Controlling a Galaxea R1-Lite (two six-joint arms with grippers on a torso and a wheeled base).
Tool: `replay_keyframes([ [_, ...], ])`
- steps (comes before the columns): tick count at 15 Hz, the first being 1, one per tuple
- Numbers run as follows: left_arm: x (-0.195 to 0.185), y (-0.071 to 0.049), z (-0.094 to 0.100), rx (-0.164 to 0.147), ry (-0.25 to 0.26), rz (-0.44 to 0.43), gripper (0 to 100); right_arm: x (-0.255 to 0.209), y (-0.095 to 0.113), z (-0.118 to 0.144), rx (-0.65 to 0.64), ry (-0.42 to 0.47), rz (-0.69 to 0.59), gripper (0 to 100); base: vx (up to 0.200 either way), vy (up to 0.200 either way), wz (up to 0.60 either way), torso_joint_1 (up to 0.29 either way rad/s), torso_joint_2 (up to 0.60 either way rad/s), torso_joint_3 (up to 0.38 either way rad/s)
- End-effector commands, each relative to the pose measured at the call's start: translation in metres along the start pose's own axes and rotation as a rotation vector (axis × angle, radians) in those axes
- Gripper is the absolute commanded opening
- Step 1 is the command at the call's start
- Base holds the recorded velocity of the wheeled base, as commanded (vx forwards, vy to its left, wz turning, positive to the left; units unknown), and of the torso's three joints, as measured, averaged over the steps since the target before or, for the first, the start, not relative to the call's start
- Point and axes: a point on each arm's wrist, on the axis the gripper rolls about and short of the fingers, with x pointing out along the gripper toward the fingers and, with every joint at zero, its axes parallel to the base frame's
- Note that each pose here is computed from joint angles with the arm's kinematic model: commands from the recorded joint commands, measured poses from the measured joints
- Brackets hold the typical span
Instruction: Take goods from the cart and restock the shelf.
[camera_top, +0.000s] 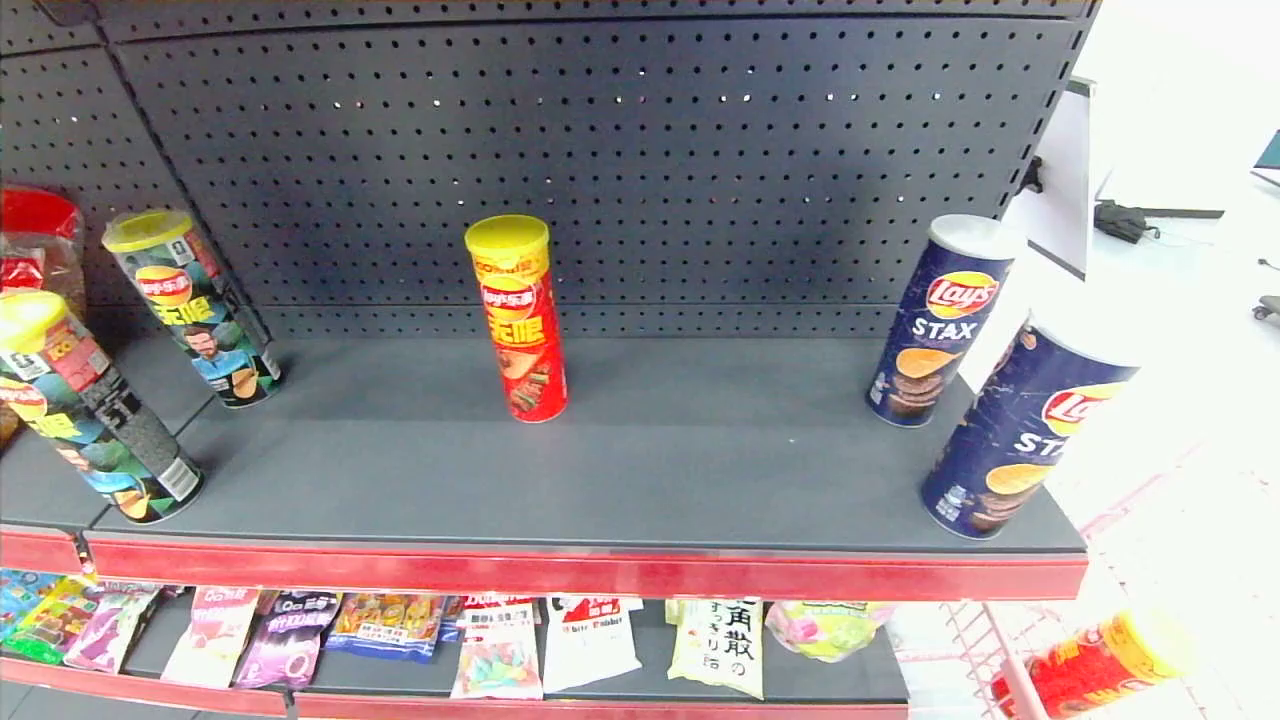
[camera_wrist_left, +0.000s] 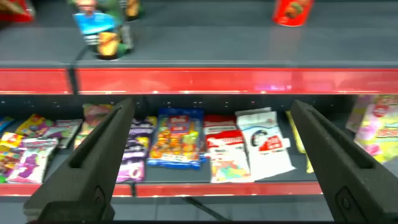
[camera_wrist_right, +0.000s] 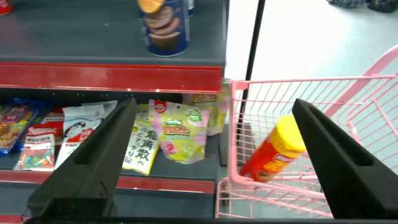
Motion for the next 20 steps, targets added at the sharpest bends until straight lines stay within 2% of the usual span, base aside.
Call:
replay_keyframes([
  [1,0.0001,0.0000,0.0000,-0.002,0.001,0.000,100,0.0000,0.0000,0.0001,0.000,-0.002,0.000,100,0.000,0.000,0.00,0.000,0.00,0.000],
  [3,0.0001,0.0000,0.0000,-0.002,0.001,0.000,100,0.0000,0.0000,0.0000,0.000,0.000,0.000,100,0.000,0.000,0.00,0.000,0.00,0.000],
  [7,0.0001,0.0000,0.0000,-0.002,0.001,0.000,100,0.0000,0.0000,0.0001,0.000,-0.002,0.000,100,-0.200,0.000,0.00,0.004,0.00,0.002],
  [12,0.0001,0.0000,0.0000,-0.002,0.001,-0.001,100,0.0000,0.0000,0.0001,0.001,-0.002,0.000,100,0.000,0.000,0.00,0.000,0.00,0.000],
  [20,0.0001,0.0000,0.0000,-0.002,0.001,0.000,100,0.0000,0.0000,0.0001,0.003,-0.002,-0.001,100,0.000,0.000,-0.60,0.005,0.01,-0.001],
])
